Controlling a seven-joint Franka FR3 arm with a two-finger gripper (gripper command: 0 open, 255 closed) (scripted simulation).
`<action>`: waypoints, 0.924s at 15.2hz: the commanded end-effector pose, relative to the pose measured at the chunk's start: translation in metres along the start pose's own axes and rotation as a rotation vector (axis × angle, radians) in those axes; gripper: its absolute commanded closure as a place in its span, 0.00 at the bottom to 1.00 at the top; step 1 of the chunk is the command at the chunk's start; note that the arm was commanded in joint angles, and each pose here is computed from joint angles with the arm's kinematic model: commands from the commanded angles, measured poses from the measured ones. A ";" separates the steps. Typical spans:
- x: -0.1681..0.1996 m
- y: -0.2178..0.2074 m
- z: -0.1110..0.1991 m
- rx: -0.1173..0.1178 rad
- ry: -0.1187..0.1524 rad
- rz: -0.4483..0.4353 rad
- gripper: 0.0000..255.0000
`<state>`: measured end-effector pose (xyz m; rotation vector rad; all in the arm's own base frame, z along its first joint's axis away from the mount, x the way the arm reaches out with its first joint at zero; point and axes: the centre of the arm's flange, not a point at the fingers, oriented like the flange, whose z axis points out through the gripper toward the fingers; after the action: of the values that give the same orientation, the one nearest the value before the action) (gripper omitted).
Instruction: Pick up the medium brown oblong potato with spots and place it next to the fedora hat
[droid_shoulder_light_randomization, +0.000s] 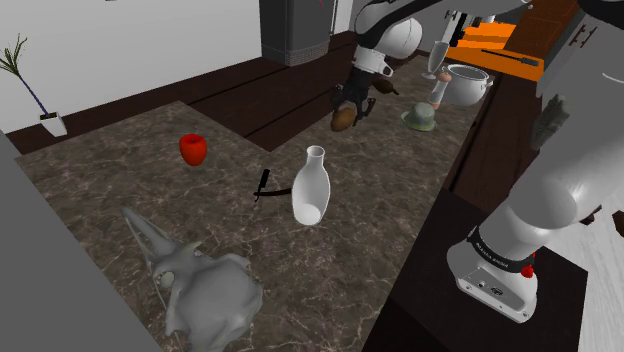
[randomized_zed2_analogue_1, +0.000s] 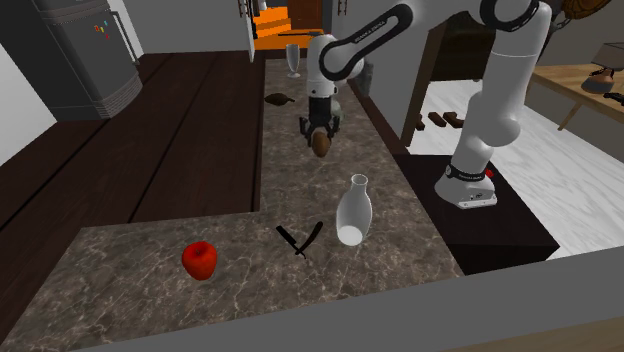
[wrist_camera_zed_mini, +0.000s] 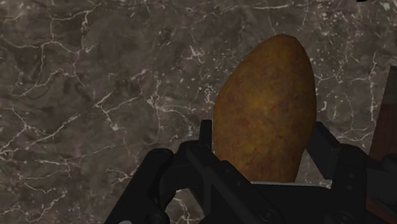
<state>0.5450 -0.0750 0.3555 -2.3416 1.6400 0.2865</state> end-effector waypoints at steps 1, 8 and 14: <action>0.016 0.018 -0.008 0.000 0.000 -0.001 1.00; 0.081 0.077 -0.036 0.000 0.000 -0.001 1.00; 0.136 0.129 -0.060 0.000 0.000 -0.001 1.00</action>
<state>0.4755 -0.2449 0.3555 -2.3412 1.6401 0.2866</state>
